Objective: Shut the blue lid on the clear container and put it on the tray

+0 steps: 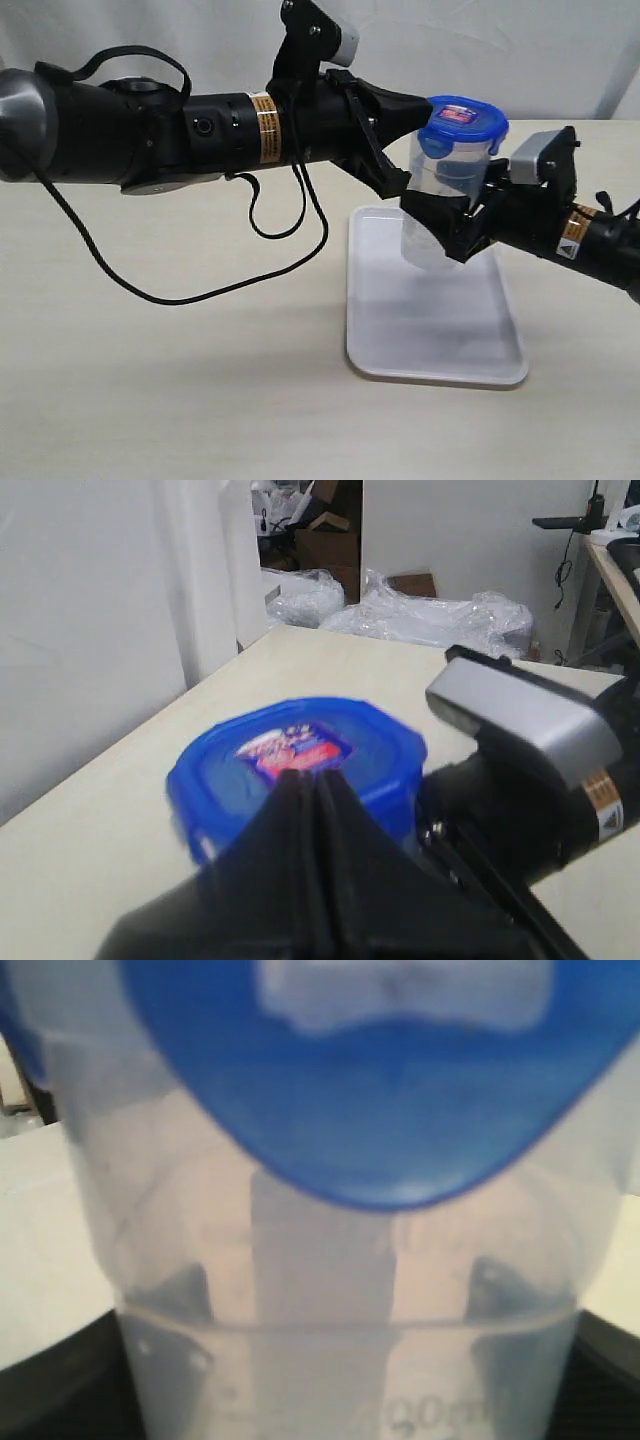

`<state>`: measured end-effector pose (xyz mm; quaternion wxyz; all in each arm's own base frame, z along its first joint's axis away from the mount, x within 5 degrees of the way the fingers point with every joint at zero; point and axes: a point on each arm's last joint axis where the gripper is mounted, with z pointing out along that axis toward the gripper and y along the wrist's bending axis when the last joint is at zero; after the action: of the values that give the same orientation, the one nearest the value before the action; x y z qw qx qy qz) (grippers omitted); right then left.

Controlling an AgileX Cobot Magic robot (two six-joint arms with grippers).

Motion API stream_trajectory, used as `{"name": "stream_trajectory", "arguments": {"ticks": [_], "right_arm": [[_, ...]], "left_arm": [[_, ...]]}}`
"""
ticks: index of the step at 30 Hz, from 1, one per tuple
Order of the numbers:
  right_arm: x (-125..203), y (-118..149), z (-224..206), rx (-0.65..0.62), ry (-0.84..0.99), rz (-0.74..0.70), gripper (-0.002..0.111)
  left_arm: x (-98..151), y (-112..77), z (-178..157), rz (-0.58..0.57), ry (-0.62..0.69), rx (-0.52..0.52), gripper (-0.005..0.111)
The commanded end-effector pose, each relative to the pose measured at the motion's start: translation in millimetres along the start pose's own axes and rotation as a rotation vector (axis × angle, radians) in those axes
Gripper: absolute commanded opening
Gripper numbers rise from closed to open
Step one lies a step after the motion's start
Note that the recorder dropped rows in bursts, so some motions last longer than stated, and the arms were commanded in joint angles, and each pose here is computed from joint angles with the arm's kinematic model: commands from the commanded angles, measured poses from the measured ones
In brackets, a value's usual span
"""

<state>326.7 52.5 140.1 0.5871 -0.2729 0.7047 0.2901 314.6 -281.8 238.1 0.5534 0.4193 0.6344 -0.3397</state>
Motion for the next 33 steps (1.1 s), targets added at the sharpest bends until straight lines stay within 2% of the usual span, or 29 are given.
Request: {"name": "stream_trajectory", "arguments": {"ticks": [1,5,9,12,14,23,28,33], "right_arm": [[18,-16,-14,-0.013,0.008,-0.043,0.004],[40,-20,-11,-0.024,0.048,-0.052,0.004],[64,-22,-2,-0.141,0.104,-0.077,0.004],[67,-23,4,-0.235,0.121,-0.137,0.004],[67,-22,5,-0.269,0.128,-0.159,0.004],[58,-24,5,-0.247,0.11,-0.175,0.004],[46,-17,10,-0.269,0.096,-0.21,0.004],[35,-11,14,-0.284,0.078,-0.24,0.004]], "left_arm": [[3,1.2,3,-0.004,0.009,-0.008,0.0],[8,1.0,5,-0.01,0.01,0.001,0.0],[11,0.8,7,-0.004,0.007,0.01,0.0],[13,0.8,7,-0.002,0.013,0.011,0.0],[13,0.8,7,-0.002,0.013,0.011,0.0],[14,1.6,8,-0.008,0.02,0.004,0.0],[35,1.6,15,-0.073,0.075,0.004,0.0],[54,-11.5,35,-0.044,0.171,0.021,0.0]]}}
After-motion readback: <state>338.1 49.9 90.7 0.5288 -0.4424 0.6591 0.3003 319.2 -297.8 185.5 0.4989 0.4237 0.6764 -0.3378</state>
